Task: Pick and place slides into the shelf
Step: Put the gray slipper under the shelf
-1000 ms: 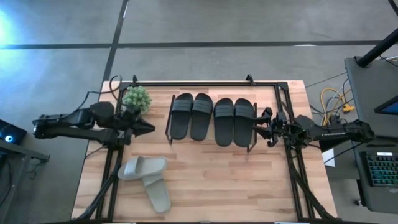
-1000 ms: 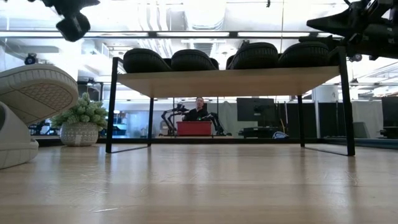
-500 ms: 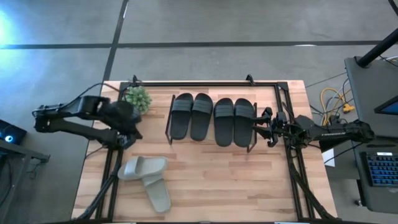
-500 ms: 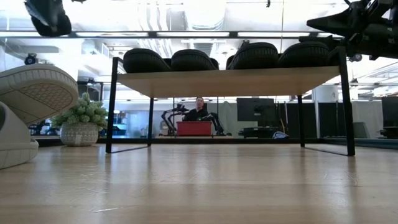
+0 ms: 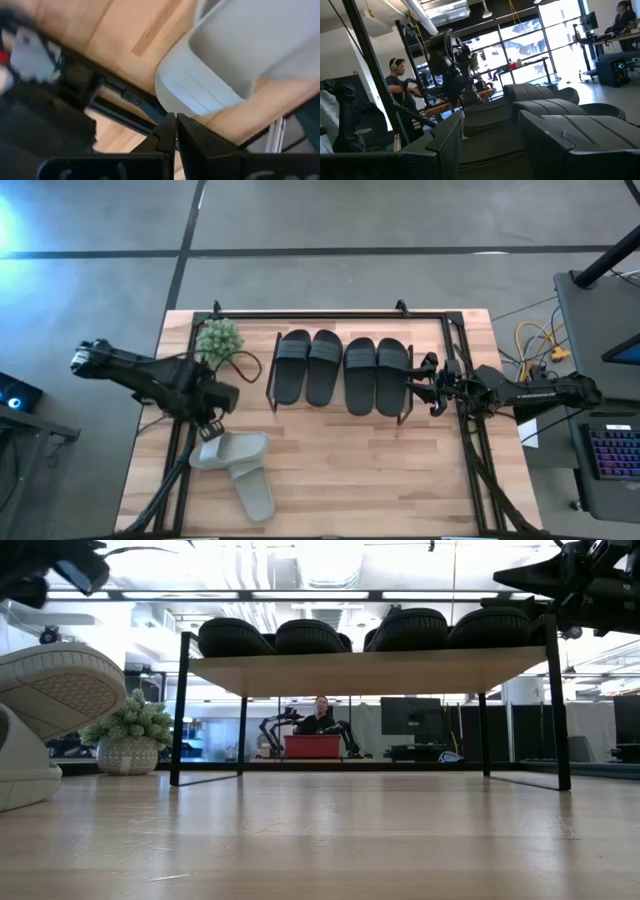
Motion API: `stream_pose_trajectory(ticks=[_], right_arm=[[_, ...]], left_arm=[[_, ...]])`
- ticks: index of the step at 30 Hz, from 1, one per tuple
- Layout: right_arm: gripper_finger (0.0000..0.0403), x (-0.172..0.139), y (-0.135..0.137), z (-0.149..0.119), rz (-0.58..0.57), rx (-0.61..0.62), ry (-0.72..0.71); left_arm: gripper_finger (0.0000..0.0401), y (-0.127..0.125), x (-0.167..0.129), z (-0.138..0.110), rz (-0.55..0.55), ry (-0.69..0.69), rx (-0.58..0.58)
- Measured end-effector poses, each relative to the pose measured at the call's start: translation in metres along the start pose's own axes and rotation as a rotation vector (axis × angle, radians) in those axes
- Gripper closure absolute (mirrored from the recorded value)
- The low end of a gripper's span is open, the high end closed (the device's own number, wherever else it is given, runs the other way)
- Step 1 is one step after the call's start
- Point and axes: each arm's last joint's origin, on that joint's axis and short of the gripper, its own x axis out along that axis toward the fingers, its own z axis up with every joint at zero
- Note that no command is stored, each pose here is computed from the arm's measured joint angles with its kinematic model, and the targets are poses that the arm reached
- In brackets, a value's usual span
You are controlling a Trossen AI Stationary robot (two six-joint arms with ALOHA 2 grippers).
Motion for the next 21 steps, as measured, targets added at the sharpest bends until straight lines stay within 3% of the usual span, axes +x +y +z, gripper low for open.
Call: stream_pose_trajectory(ticks=[4,7,13,21], right_arm=[[0.0220,0.000,0.000,0.000,0.000,0.000,0.000],[0.0220,0.000,0.000,0.000,0.000,0.000,0.001],[0.0220,0.000,0.000,0.000,-0.001,0.000,0.002],[0.0220,0.000,0.000,0.000,0.000,0.000,0.002]], left_arm=[[0.0400,-0.015,0.012,-0.006,0.079,-0.007,-0.119],[0.0400,-0.028,0.013,-0.015,0.064,-0.010,-0.137],[0.0400,-0.057,0.010,-0.024,0.028,-0.033,-0.318],[0.0400,-0.096,0.015,-0.016,0.034,-0.052,-0.497]])
